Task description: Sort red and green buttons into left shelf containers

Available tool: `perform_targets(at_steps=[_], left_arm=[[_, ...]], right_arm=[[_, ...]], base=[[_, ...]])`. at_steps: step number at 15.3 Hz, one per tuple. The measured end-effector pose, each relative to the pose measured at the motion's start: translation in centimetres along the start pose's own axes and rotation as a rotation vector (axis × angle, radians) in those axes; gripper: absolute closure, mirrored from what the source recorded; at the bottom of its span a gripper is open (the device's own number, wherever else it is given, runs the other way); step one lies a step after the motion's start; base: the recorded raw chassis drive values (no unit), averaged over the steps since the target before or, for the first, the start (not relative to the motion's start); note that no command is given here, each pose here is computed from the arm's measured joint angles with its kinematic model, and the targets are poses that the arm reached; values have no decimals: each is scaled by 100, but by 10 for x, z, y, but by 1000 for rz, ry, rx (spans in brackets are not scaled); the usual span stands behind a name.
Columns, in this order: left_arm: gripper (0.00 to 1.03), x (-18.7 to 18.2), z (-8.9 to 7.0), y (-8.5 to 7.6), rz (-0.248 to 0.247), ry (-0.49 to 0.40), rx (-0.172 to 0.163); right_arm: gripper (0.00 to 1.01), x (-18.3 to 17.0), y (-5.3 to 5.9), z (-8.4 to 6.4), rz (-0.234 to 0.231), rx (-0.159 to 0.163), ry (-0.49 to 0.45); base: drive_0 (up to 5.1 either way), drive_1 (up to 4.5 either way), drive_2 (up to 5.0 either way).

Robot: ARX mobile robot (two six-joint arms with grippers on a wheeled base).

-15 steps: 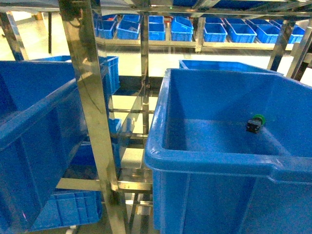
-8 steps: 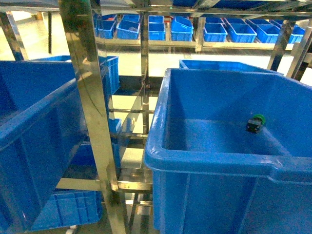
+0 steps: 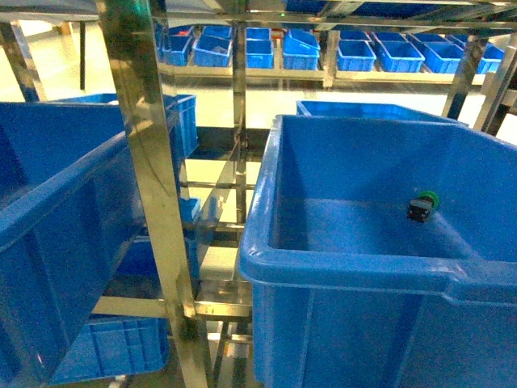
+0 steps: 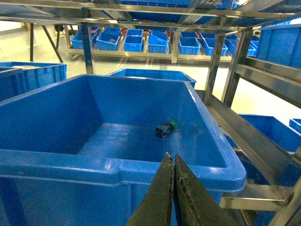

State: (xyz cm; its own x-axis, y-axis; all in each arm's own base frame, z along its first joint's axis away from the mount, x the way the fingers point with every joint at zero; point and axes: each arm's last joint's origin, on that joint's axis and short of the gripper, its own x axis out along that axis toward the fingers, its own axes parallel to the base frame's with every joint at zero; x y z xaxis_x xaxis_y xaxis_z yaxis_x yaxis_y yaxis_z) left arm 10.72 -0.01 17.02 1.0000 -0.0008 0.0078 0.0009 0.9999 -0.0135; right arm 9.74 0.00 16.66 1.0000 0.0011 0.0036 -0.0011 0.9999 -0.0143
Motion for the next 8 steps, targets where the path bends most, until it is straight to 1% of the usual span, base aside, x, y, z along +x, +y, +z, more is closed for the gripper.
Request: perform_targets(at_steps=[1, 2, 3, 4, 8], left_arm=[[101, -7, -6, 0, -6, 48, 1], [101, -10, 0, 0, 0, -15, 2], [101, -10, -4, 0, -2, 16, 3], [94, -10, -3, 0, 0, 8, 3], [38, -10, -3, 0, 1, 6, 3]], right_arm=[[99, 0, 0, -1, 0, 0, 7], [99, 0, 0, 0, -1, 0, 2], [99, 0, 0, 0, 1, 0, 3], [91, 0, 0, 0, -1, 0, 3], [34, 0, 0, 0, -1, 0, 3]], base=[[0, 0, 0], [0, 0, 0], [0, 0, 0], [0, 0, 0], [0, 0, 0]])
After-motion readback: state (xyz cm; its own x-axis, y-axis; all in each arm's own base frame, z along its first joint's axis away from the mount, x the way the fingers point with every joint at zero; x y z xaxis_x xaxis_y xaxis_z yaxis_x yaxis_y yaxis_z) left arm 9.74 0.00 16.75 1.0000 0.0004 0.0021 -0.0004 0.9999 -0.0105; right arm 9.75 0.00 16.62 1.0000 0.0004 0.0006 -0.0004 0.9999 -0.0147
